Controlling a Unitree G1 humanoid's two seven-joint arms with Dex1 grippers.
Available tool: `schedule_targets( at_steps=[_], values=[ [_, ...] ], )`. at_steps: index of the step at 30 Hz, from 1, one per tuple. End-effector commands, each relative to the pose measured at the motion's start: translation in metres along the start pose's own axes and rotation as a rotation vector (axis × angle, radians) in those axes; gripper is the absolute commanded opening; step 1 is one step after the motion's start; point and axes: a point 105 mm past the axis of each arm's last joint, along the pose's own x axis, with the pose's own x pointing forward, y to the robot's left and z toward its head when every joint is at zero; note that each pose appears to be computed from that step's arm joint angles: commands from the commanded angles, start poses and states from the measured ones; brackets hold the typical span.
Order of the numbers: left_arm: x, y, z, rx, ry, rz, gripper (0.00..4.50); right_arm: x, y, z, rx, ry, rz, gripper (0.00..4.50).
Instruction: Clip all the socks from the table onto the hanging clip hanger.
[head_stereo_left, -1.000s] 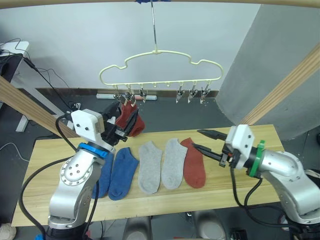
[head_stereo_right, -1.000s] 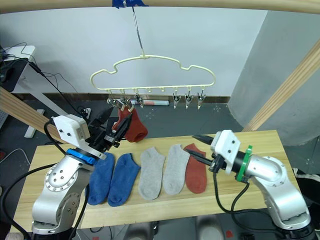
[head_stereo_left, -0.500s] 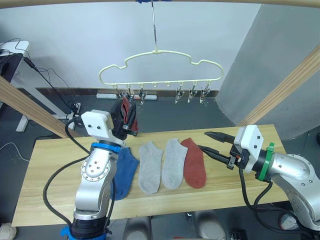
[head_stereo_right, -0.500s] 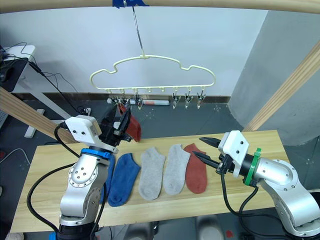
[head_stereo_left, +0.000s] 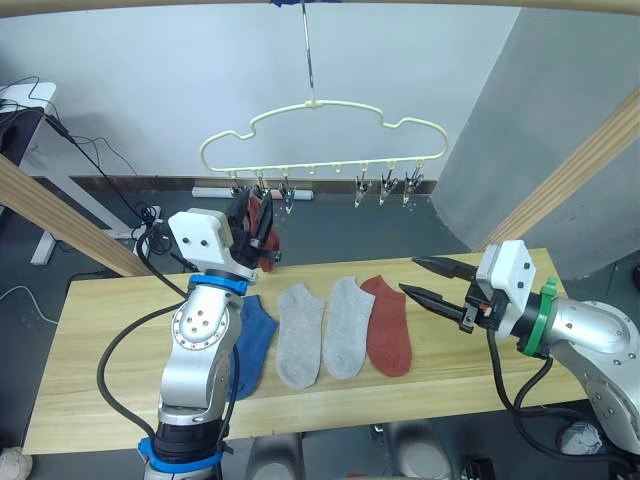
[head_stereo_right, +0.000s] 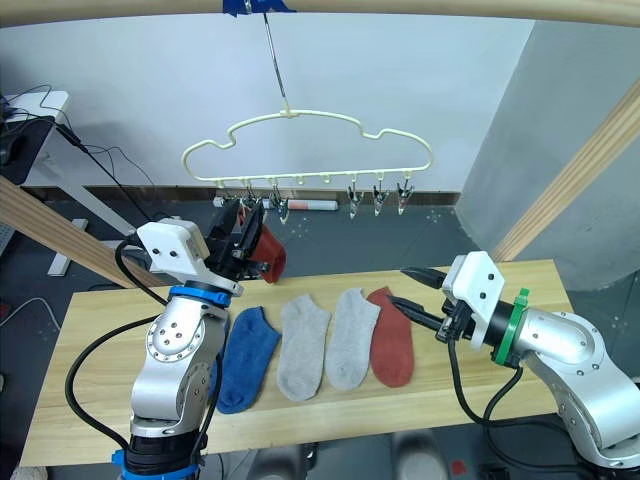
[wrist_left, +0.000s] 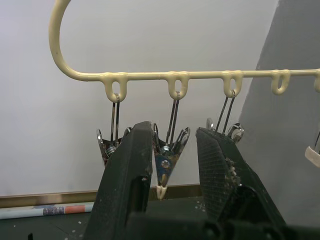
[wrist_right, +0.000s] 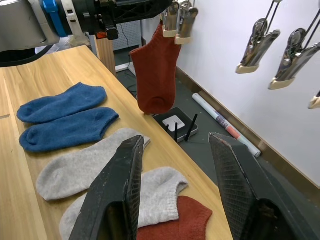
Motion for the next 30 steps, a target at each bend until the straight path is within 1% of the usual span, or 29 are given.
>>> schedule_targets(
  at_steps=[1,4,6,11,15,30],
  values=[
    [0.004,0.003,0.006,0.010,-0.027,0.010,1.55,0.001,0.005,0.012,-0.026,-0.033,0.014,2.15],
    [0.005,0.005,0.005,0.013,-0.024,0.017,1.55,0.001,0.005,0.013,-0.025,-0.034,0.013,2.15],
    [0.006,0.007,0.001,0.001,-0.004,0.033,1.55,0.002,0.004,0.015,-0.025,-0.037,0.011,2.15],
    [0.007,0.001,-0.003,-0.015,0.012,-0.009,1.55,0.003,0.006,0.018,-0.020,-0.044,0.014,2.15],
    [0.010,0.004,-0.003,-0.014,0.011,0.002,1.55,0.004,0.007,0.021,-0.013,-0.056,0.020,2.15],
    [0.021,0.003,0.009,-0.009,-0.031,0.007,1.55,0.006,0.008,0.021,-0.008,-0.061,0.023,2.15]
  ],
)
